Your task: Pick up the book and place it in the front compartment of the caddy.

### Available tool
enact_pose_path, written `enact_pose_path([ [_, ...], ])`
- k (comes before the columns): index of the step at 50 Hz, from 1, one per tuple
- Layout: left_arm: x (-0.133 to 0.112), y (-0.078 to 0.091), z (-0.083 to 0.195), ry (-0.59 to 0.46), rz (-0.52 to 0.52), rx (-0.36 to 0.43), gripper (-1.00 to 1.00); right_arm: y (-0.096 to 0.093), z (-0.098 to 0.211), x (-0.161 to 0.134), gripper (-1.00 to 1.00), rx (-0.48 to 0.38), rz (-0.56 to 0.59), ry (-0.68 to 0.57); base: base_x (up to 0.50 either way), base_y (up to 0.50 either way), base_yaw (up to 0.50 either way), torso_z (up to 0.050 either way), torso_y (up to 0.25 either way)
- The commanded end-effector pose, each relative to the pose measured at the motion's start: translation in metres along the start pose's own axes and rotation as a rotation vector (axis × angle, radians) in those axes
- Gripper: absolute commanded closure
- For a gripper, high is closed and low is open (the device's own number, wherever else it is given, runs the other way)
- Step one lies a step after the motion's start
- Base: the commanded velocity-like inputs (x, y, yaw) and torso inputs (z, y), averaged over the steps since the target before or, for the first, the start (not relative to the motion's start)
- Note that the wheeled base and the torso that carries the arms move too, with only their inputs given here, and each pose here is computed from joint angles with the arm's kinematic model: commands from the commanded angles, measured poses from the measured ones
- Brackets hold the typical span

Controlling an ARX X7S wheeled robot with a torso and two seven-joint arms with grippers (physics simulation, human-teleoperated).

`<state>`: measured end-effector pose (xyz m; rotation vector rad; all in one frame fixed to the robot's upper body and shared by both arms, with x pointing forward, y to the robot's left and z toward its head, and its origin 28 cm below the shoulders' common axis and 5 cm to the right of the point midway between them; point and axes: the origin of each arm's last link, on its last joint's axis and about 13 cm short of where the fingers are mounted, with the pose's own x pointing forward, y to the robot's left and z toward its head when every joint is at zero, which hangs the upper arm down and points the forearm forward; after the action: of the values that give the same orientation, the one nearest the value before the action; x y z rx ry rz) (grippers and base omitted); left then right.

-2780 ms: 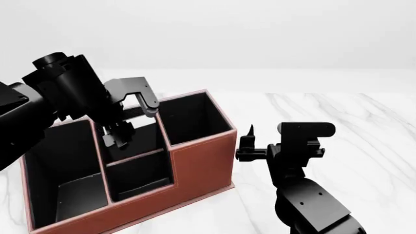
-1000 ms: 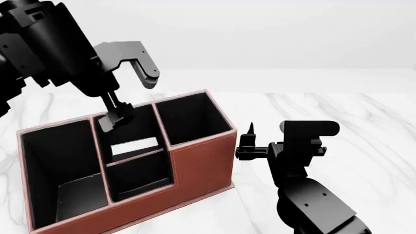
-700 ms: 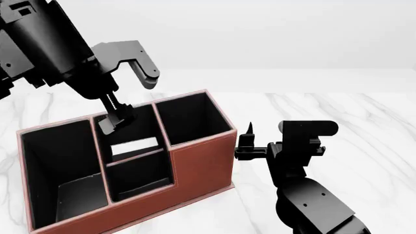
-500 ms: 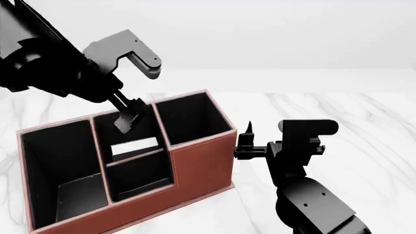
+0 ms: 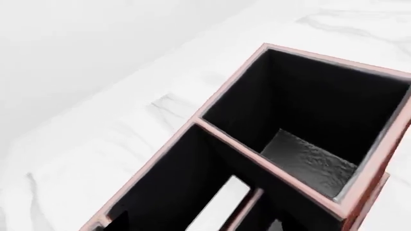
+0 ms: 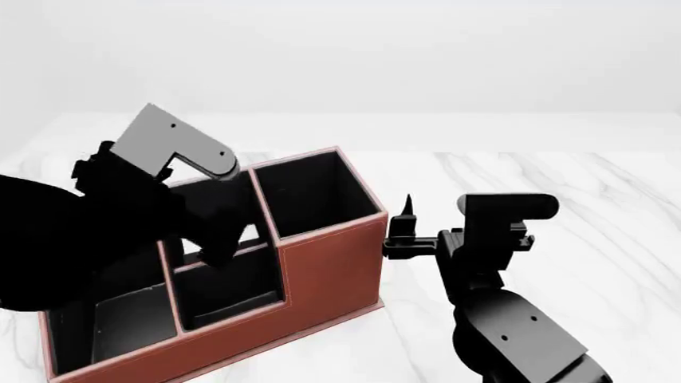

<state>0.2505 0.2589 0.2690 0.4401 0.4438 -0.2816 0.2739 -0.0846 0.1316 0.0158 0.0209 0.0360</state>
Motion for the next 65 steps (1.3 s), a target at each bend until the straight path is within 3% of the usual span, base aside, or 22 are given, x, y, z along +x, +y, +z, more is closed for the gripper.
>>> enact_pose_path([
  [1, -0.019, -0.034, -0.044, -0.137, 0.043, -0.037, -1.00, 0.000, 0.001, -0.002, -1.00, 0.001, 0.003, -0.009, 0.00, 0.00, 0.00, 0.000, 0.000],
  [6, -0.020, -0.054, -0.064, -0.258, 0.031, -0.049, -1.00, 0.000, 0.002, -0.003, -1.00, -0.001, 0.007, -0.015, 0.00, 0.00, 0.00, 0.000, 0.000],
  [20, -0.016, -0.079, -0.096, -0.467, 0.022, -0.110, -1.00, 0.002, 0.001, -0.006, -1.00, -0.010, 0.021, -0.038, 0.00, 0.00, 0.00, 0.000, 0.000],
  [36, -0.024, -0.089, -0.106, -0.569, 0.054, -0.111, -1.00, 0.003, 0.001, -0.009, -1.00, -0.008, 0.042, -0.053, 0.00, 0.00, 0.00, 0.000, 0.000],
  [45, -0.031, -0.086, -0.112, -0.744, 0.190, -0.066, -1.00, 0.000, 0.015, -0.012, -1.00, 0.073, 0.038, -0.122, 0.00, 0.00, 0.00, 0.000, 0.000],
  [50, -0.028, -0.084, -0.117, -0.764, 0.208, -0.086, -1.00, -0.002, 0.022, -0.016, -1.00, 0.101, 0.045, -0.165, 0.00, 0.00, 0.00, 0.000, 0.000],
  [55, -0.029, -0.083, -0.116, -0.781, 0.256, -0.053, -1.00, -0.003, 0.031, -0.023, -1.00, 0.127, 0.074, -0.209, 0.00, 0.00, 0.00, 0.000, 0.000],
  [65, -0.023, -0.085, -0.112, -0.790, 0.233, -0.037, -1.00, -0.009, 0.044, -0.042, -1.00, 0.188, 0.156, -0.322, 0.00, 0.00, 0.00, 0.000, 0.000],
])
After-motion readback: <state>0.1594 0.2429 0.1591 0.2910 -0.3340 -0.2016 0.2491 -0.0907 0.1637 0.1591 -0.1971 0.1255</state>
